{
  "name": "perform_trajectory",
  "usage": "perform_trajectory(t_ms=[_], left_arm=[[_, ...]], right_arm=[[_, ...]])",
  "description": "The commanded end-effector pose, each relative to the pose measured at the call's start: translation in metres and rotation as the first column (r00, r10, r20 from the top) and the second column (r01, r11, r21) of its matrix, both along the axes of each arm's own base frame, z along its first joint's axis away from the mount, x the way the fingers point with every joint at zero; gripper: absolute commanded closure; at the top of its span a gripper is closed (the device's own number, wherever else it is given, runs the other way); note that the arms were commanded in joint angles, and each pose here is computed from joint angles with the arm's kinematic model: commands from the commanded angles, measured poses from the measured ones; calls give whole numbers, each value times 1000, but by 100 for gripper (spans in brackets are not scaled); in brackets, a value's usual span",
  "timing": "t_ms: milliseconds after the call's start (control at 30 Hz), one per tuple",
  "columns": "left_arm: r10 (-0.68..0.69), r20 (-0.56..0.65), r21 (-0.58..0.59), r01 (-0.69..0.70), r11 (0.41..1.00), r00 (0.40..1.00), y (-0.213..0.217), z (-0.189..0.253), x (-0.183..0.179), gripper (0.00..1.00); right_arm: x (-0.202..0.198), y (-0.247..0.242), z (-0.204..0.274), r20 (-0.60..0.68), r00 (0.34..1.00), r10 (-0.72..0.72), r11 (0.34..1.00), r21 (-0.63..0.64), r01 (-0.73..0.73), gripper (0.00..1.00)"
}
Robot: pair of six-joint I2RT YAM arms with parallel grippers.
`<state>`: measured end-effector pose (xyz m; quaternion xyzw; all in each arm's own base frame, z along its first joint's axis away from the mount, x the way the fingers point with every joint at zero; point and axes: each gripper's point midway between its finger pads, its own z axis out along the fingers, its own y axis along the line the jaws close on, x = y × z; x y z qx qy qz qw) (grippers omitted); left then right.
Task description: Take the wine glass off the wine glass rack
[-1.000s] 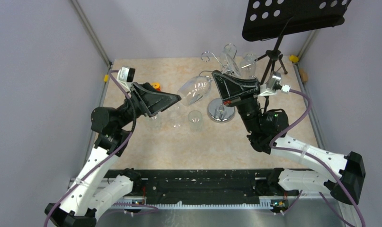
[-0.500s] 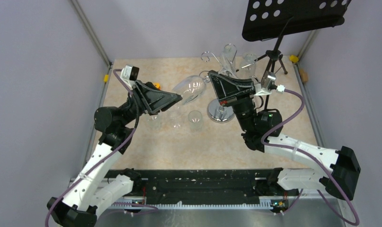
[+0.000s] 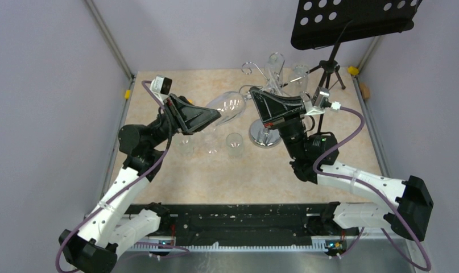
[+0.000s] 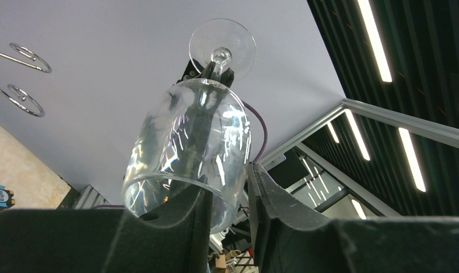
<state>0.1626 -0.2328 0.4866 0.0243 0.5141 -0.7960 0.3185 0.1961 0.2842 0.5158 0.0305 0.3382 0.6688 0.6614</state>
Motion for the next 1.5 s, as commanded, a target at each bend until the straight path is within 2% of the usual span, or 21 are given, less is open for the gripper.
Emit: perform_trajectory(t_ms=[0,67,167,233,367,467,600,667,767,900,933,1033,1100,1233,1300,1467], left_arm=[[35,115,-64,-28,998,993,8,26,-10,82],[48,127,-59,-41,997,991,8,26,-9,98],[83,149,-43,-77,996,985,8,27,-6,100],[121,161,-25,-119,993,979,8,27,-2,100],[254,218,36,-268,963,942,13,29,13,100],[362,244,82,-391,917,900,20,31,27,100],[506,304,124,-560,819,807,37,41,43,100],[591,328,157,-660,735,737,51,43,54,100],[715,367,233,-803,549,596,82,37,72,100],[820,429,385,-898,213,378,135,5,98,100],[837,448,429,-897,105,313,153,-6,104,100],[814,521,580,-807,-116,257,182,-43,114,100],[778,563,643,-740,-199,280,188,-61,120,100],[730,597,714,-635,-295,333,196,-82,128,100],[713,597,740,-596,-312,368,197,-92,131,100],[666,535,828,-481,-288,521,188,-129,144,100]], right_arm=[[-13,5,0,18,997,81,997,-9,-81,100],[-14,4,-1,13,997,83,996,-16,-82,100],[-15,3,-1,6,997,80,996,-35,-80,97],[-17,0,0,4,997,73,996,-52,-72,84],[-17,-3,-2,-9,999,42,993,-109,-43,47],[-19,-5,-4,-12,1000,29,988,-149,-30,35],[-23,-9,-11,-12,1000,25,981,-190,-27,25],[-26,-10,-13,-8,1000,20,976,-219,-21,25],[-28,-15,-14,-12,1000,2,966,-259,-5,25],[-26,-19,-17,-45,999,-28,943,-333,11,27],[-23,-17,-24,-68,997,-39,925,-379,11,28],[-19,-18,-27,-96,992,-82,884,-468,28,28],[-15,-20,-31,-91,989,-119,850,-524,54,28],[-10,-27,-35,-56,981,-188,769,-630,111,28],[-7,-32,-40,-49,974,-219,724,-677,128,28],[-1,-51,-47,-48,951,-307,656,-734,174,28]])
